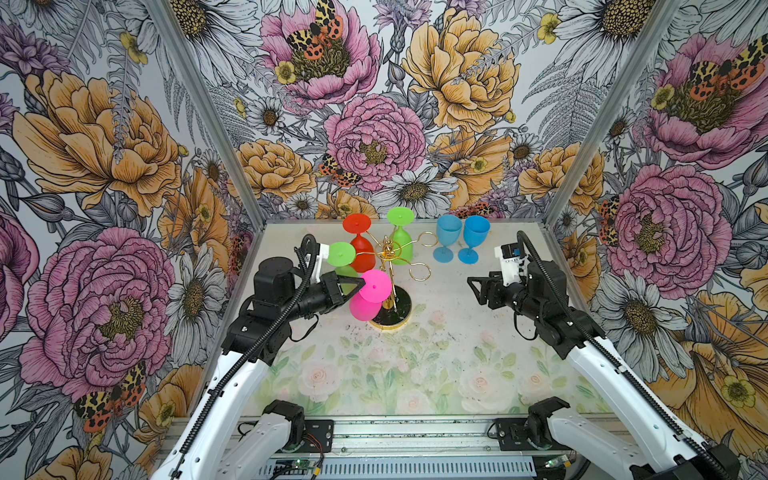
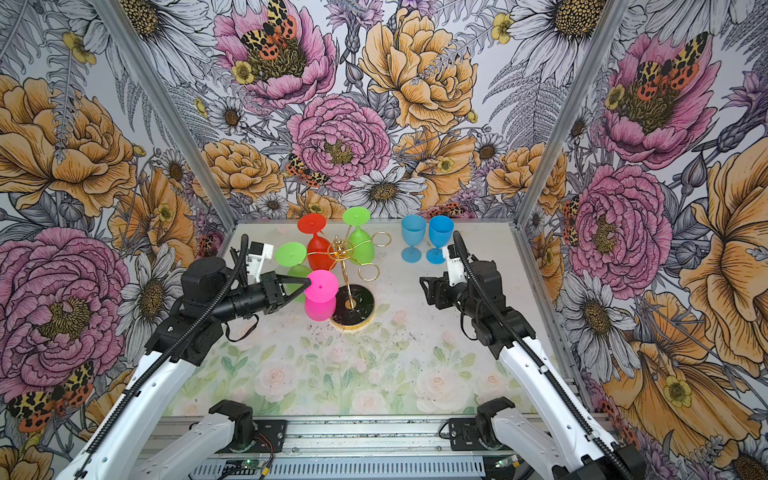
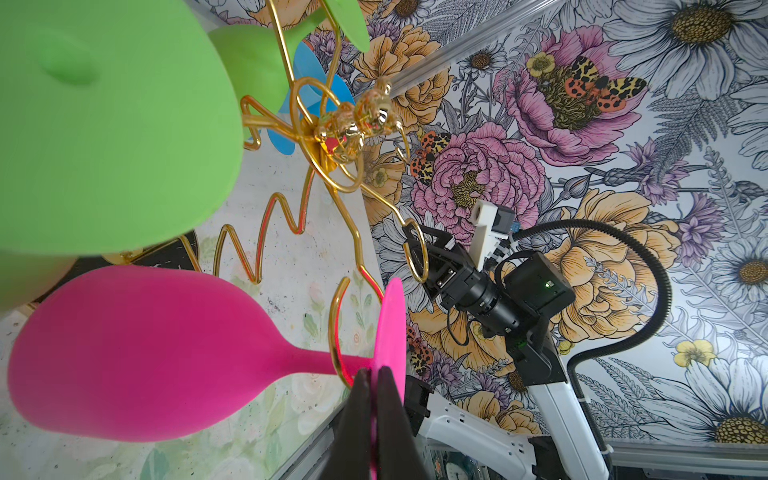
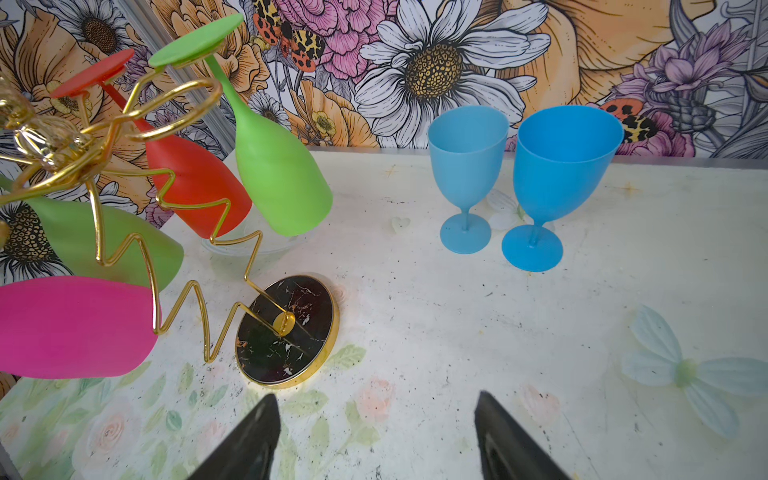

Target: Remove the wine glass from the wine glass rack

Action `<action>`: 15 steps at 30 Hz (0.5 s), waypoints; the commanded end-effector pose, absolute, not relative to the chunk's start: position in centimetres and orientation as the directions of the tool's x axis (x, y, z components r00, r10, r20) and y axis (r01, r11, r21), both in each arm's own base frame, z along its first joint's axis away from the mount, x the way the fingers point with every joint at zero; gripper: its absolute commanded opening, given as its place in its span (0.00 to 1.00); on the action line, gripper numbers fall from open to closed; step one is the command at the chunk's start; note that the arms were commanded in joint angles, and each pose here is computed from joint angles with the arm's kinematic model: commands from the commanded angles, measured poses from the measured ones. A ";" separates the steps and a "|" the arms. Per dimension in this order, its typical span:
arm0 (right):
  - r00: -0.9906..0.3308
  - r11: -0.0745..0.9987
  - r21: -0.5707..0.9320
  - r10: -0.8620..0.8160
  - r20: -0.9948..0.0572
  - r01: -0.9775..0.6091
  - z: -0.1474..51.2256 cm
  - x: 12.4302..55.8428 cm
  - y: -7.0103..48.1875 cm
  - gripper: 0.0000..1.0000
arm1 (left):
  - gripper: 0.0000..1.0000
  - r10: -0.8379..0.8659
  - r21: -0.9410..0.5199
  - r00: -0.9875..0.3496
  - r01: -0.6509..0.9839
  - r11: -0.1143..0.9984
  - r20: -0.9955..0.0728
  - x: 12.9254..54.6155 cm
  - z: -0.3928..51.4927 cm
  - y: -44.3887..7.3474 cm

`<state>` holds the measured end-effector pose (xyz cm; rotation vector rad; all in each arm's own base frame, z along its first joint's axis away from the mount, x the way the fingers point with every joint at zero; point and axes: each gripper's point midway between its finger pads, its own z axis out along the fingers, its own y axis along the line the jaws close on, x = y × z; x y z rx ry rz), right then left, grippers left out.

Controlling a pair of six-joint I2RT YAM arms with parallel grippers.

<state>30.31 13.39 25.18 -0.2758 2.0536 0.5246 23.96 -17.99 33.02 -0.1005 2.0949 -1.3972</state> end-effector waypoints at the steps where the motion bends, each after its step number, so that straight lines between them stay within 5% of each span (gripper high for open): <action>1: -0.481 0.884 0.251 0.034 -0.876 -0.395 26.1 30.3 13.3 0.74 | 0.00 -0.385 -0.862 -0.799 0.302 0.408 -0.462 23.9 34.7 -18.0; 15: -0.474 0.880 0.253 0.037 -0.880 -0.402 26.3 30.4 13.5 0.74 | 0.00 -0.412 -0.889 -0.803 0.299 0.348 -0.431 24.6 35.7 -18.1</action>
